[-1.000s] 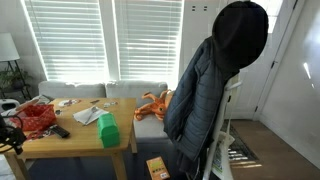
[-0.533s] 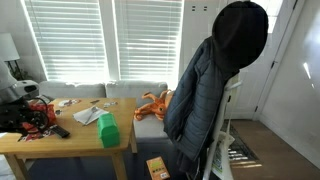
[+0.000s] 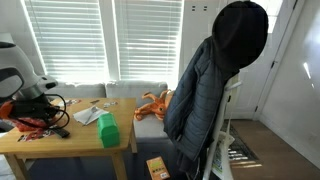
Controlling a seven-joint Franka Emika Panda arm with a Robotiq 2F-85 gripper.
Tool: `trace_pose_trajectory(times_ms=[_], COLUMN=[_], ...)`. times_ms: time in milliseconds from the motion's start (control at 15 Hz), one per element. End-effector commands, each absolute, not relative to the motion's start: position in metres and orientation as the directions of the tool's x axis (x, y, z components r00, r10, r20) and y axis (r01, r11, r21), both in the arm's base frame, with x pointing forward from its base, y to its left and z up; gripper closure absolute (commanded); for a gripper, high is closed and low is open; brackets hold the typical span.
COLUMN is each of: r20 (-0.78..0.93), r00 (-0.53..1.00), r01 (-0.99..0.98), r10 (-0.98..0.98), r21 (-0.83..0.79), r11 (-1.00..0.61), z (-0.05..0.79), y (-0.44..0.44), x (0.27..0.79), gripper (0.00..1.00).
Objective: Press one button on the black remote control
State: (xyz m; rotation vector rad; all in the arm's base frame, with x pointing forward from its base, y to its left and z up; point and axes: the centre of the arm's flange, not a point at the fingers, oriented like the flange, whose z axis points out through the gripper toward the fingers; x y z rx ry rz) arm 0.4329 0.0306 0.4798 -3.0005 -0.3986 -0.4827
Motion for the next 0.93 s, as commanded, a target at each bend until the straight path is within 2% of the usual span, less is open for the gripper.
trace_pose_trajectory(times_ms=[0, 467, 867], r20=[0.325, 0.308, 0.295], r00=[0.922, 0.946, 0.948], r01=[0.261, 0.174, 0.181], r10=[0.211, 0.099, 0.119], r21=[-0.117, -0.226, -0.192], r11=[-0.958, -0.959, -0.965], z=[0.471, 0.450, 0.447], y=[0.033, 0.046, 0.041], x=[0.461, 0.491, 0.480], gripper=[1.00, 1.00, 0.99])
